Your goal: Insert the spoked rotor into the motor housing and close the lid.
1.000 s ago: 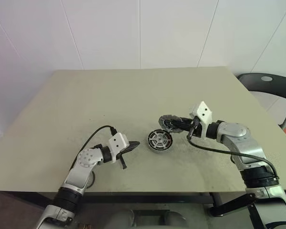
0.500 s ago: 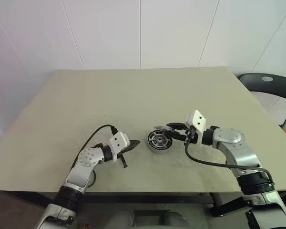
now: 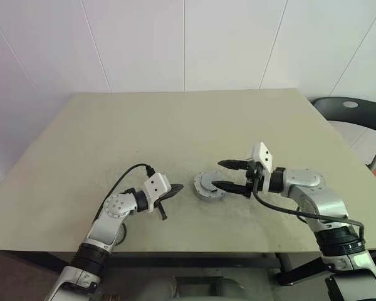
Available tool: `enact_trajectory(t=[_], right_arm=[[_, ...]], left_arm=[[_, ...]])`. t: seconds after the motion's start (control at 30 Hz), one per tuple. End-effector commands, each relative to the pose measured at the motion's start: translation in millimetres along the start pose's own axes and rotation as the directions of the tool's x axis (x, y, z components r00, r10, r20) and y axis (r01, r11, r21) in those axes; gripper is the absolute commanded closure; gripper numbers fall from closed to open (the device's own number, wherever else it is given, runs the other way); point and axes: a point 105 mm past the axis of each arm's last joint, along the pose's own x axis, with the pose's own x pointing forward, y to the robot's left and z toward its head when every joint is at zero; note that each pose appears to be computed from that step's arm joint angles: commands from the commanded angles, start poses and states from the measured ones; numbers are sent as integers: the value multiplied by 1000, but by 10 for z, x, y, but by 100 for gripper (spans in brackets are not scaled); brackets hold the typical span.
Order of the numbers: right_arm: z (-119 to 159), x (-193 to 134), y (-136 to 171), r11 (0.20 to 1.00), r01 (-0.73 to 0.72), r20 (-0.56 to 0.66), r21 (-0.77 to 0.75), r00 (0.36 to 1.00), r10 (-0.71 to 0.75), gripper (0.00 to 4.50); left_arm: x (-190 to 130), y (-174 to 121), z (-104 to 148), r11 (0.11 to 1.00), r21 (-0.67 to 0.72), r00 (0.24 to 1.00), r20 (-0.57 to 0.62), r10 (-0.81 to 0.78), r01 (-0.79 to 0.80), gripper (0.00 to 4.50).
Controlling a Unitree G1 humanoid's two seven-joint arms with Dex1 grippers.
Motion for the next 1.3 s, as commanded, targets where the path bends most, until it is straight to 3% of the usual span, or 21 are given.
enact_trajectory(t=[0.03, 0.13, 0.27, 0.63, 1.3], right_arm=[[133, 26, -149, 996, 87, 54, -14, 995, -86, 62], [19, 75, -188, 992, 117, 13, -39, 993, -117, 1], [-65, 189, -193, 992, 115, -22, -57, 993, -117, 1], [-78, 507, -165, 993, 113, -35, -24, 993, -114, 1], [-504, 446, 15, 999, 28, -211, 41, 977, -19, 1]], left_arm=[[25, 51, 115, 1000, 19, 999, 35, 7, -8, 450], [4, 81, 185, 1000, 0, 997, 73, 18, -18, 450], [-80, 158, 302, 997, -70, 989, 142, 44, -35, 450], [-117, 173, 309, 996, -78, 990, 129, 61, -51, 450], [-109, 189, 214, 996, -58, 995, 72, 67, -63, 450]])
